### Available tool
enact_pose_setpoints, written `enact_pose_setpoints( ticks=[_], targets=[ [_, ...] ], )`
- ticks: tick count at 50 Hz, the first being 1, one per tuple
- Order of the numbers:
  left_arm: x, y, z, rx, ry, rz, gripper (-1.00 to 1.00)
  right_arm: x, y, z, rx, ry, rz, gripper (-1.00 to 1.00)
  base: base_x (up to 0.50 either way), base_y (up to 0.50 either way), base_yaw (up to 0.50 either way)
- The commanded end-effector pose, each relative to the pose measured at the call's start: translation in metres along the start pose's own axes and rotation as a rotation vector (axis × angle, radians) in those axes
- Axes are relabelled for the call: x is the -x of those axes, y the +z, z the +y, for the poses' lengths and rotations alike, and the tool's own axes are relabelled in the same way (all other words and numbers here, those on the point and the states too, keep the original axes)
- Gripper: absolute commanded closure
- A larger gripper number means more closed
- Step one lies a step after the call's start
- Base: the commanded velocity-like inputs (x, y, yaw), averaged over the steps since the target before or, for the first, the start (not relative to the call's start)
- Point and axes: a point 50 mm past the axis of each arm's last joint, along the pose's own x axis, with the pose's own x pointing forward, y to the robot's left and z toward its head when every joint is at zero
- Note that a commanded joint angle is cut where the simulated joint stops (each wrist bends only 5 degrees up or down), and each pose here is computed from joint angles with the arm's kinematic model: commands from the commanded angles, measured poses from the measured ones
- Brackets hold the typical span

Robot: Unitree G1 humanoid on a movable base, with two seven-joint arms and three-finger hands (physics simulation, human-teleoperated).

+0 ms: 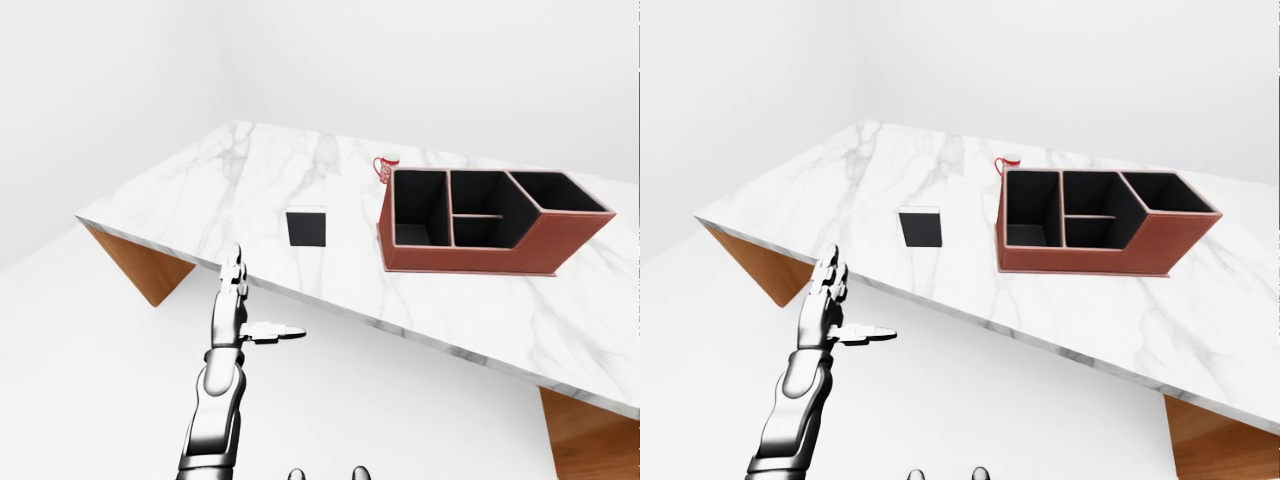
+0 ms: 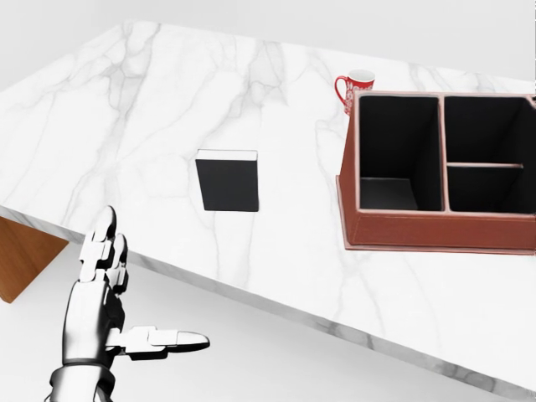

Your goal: Pick up the book and place it in the left compartment of the caddy.

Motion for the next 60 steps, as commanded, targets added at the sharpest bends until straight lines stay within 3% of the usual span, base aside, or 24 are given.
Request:
enact_pose_setpoints(
  ticks=[1,60],
  targets=[
    [0.001,0.003,0.0,-0.002,0.002,-0.014,-1.0,0.0,0.004,0.001,-0.003,0.0,-0.011,-1.0,0.1,-0.24,0.0],
    [0.001,0.001,-0.001,-0.02,-0.007,-0.008,-1.0,-0.001,0.004,0.001,-0.011,-0.007,-0.014,-1.0,0.09,-0.21,0.0]
  ],
)
